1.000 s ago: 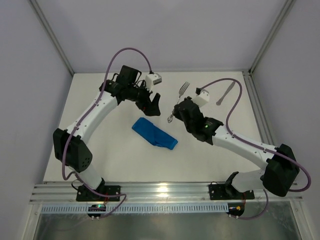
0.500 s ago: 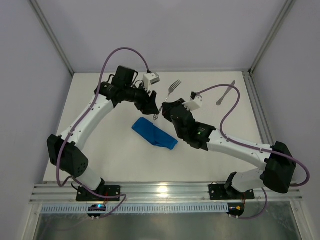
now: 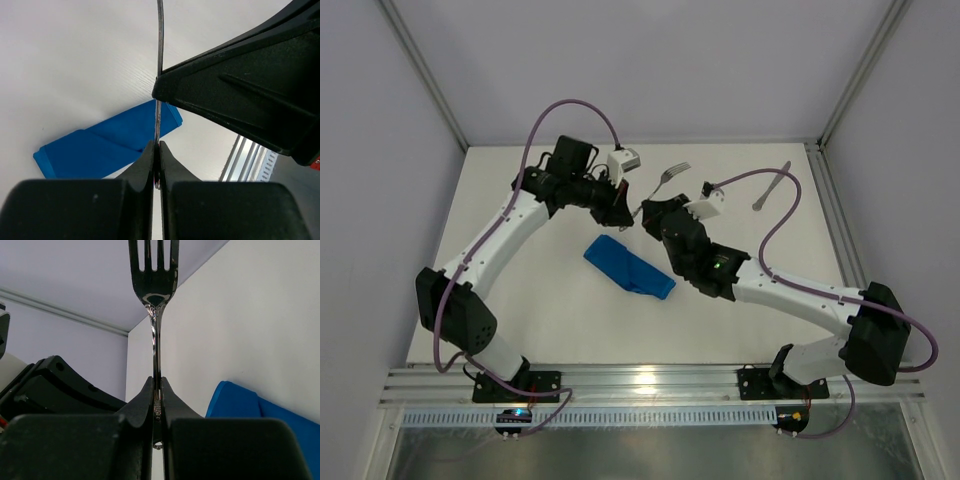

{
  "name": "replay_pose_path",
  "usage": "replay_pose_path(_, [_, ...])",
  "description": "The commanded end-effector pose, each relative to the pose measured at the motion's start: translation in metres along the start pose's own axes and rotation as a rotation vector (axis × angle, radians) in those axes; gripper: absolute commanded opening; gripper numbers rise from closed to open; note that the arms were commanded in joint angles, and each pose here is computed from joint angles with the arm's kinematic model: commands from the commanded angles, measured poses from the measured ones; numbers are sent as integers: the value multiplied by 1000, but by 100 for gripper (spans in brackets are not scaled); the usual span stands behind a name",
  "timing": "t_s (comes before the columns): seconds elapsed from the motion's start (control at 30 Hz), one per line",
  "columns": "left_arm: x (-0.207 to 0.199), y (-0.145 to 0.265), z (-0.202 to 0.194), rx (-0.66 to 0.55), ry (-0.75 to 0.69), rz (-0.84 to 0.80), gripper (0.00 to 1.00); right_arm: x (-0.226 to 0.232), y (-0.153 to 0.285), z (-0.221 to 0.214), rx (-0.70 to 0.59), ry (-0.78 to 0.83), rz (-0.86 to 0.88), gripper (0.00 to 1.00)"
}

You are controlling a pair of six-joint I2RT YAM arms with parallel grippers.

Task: Fold the napkin into a case and place the utensils inside
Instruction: Pass from the right arm to the left, then pass from the left arm to the right

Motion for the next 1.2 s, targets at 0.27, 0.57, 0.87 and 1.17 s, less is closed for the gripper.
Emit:
replay_pose_path(0.27, [5,3,-12,37,-38,-20,0,-12,31,15,26,408,145,51])
replay_pose_path(0.57, [0,15,-65,272,-99,-100,0,-34,102,45,155,1225,517,67])
replay_pose_path(0.87, [-12,40,-111,500,-130,-200,0,-21,90,0,214,2062,856,66])
replay_pose_path(1.17, [-21,39,-129,568,-61,-307,0,-9,57,-43,202,2181,869,60])
Point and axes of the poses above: each gripper's point midway between its finger pads, its own y axis back along the fingers, its own x axis along the line the jaws close on, z = x × y, the point moved 4 cm from there along y, back along the fingers, and after that the axes turned 11 degrees about y, right-handed, at the moved point
